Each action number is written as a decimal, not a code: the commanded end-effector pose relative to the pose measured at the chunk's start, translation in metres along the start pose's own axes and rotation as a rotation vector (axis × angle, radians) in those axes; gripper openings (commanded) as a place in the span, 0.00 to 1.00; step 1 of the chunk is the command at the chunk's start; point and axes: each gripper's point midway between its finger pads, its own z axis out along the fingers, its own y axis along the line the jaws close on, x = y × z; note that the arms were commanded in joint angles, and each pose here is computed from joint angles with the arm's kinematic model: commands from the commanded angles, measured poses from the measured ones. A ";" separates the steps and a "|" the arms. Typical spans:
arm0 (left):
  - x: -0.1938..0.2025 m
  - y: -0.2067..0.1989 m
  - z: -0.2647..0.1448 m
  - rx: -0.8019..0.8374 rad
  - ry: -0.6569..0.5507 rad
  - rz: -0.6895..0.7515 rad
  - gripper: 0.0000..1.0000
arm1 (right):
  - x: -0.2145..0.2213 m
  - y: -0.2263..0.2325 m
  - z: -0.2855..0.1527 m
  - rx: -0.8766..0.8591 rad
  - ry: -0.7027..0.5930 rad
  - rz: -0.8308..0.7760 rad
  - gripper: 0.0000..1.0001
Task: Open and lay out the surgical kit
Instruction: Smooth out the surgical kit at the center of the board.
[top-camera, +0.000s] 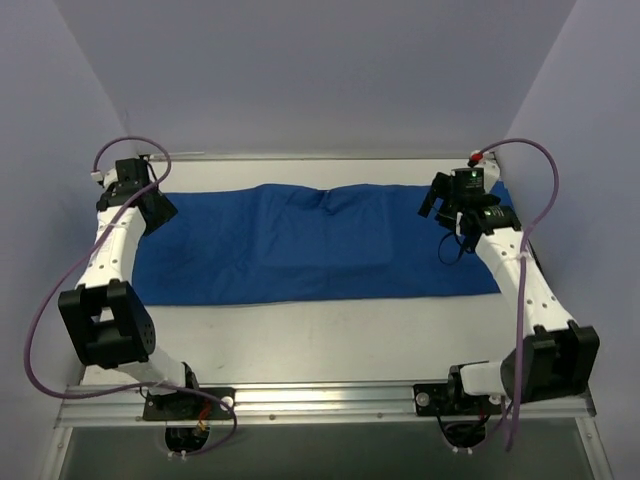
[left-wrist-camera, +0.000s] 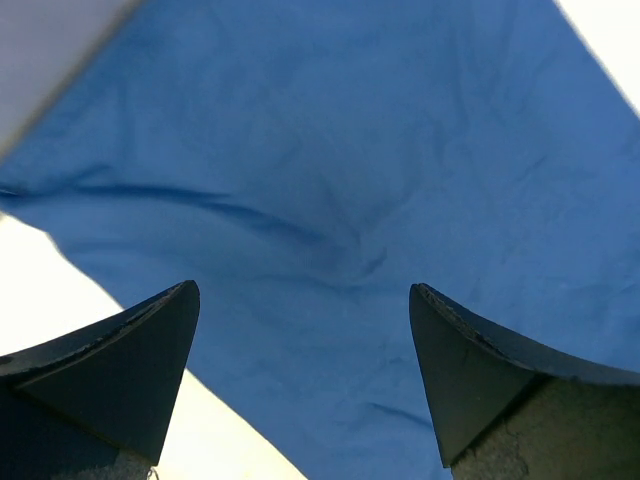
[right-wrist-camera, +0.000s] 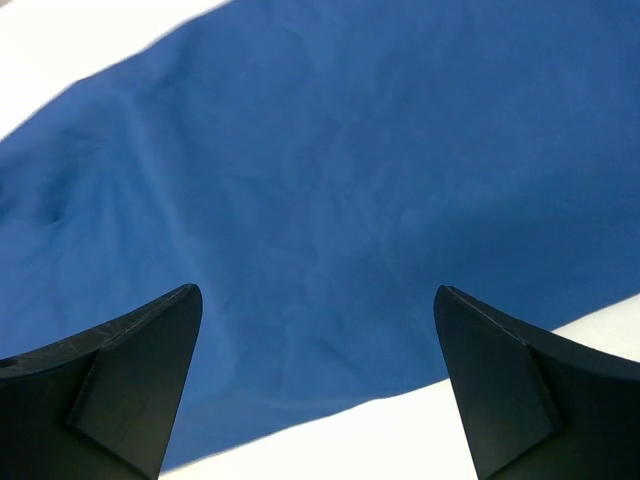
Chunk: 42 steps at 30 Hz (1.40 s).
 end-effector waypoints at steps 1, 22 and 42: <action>0.017 -0.023 0.026 0.071 0.076 -0.029 0.95 | -0.020 -0.024 0.025 0.138 -0.056 0.155 0.95; 0.073 0.025 0.125 -0.177 0.244 -0.136 0.96 | 0.071 -0.135 0.169 0.534 0.114 0.221 0.89; 0.108 0.072 0.118 -0.276 0.334 -0.174 1.00 | 0.162 -0.231 0.114 0.757 0.298 0.456 0.88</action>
